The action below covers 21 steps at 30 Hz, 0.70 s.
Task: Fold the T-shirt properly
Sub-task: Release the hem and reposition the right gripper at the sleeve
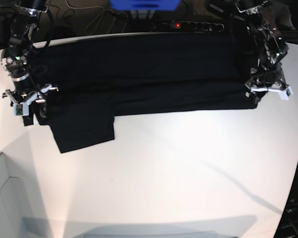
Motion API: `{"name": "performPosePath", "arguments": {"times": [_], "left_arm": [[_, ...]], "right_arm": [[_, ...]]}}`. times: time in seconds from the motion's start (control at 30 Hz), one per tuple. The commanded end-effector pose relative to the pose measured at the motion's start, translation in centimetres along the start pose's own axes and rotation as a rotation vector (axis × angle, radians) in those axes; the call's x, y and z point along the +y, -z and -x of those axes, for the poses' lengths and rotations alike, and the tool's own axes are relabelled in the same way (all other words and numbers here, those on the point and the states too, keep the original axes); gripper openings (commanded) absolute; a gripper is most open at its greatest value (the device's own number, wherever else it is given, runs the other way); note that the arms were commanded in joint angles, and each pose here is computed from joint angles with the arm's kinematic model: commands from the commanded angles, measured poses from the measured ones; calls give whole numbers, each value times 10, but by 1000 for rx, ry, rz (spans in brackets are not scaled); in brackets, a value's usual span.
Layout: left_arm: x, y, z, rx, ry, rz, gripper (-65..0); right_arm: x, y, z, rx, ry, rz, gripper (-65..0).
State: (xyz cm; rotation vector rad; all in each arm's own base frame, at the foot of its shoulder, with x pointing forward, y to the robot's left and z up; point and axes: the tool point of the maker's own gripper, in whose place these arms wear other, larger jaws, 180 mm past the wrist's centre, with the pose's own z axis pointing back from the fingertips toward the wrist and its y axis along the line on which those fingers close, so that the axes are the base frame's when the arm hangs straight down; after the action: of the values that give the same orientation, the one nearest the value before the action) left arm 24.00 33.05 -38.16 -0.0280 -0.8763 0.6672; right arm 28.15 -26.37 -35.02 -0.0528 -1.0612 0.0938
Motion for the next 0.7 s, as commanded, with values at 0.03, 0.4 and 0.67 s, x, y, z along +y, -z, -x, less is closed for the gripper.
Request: {"name": "performPosePath", "arguments": {"times": [0.03,0.4,0.67], "left_arm": [[-10,1,-14,-42,34,17,-303],[-11,1,-15,-42,50,15,-421],[-11,1,-15,-42,51,14,-650]], "right_arm": [[-5,-2,-16,-52,-15,5,-328],[-6,-2,-16,-51,-14,8,-328],[-7,-1,-20,-62,-12,11,-327]]}}
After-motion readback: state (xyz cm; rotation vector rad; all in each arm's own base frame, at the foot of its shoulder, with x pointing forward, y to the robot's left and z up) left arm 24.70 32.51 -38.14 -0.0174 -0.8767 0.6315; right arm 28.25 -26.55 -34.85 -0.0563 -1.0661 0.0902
